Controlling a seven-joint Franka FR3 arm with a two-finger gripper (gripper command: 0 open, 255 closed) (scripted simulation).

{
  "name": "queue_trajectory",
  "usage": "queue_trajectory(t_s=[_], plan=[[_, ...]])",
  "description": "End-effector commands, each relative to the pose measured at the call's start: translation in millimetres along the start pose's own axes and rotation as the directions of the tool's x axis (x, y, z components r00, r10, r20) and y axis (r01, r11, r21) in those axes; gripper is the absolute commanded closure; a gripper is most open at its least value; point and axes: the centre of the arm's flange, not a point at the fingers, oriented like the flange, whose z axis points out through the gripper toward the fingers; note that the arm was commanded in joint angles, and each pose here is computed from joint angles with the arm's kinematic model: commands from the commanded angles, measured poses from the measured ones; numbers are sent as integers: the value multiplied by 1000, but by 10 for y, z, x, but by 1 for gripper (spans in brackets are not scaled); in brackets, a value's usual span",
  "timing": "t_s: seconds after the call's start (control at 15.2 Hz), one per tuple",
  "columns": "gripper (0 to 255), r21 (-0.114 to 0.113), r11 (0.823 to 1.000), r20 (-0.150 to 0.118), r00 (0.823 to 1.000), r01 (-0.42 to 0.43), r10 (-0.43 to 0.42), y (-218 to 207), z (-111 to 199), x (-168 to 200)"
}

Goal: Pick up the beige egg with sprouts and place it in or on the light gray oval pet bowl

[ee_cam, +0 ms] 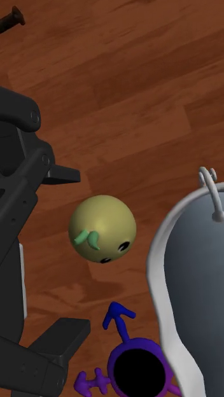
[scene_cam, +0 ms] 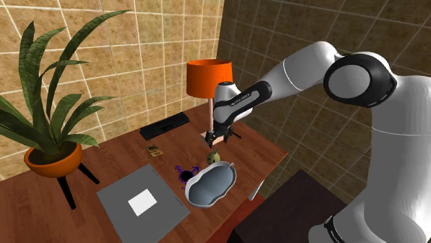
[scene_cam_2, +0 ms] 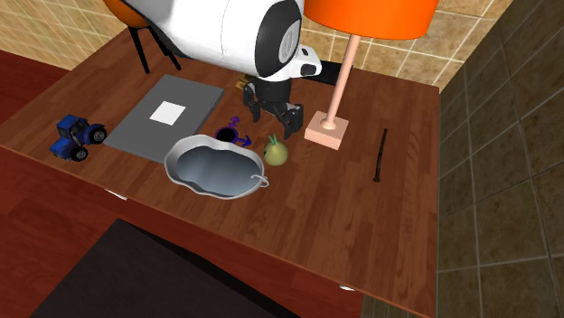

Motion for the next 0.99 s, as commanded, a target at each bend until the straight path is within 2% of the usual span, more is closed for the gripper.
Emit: queue_trajectory(t_s=[0.0, 0.53, 0.92], plan=[[0, 3, 1000, 1, 1000, -19, 19, -5, 188, 198], [0, 3, 1000, 1, 1000, -20, 20, -7, 599, 208], [0, 3, 1000, 1, 1000, -20, 20, -7, 599, 208]])
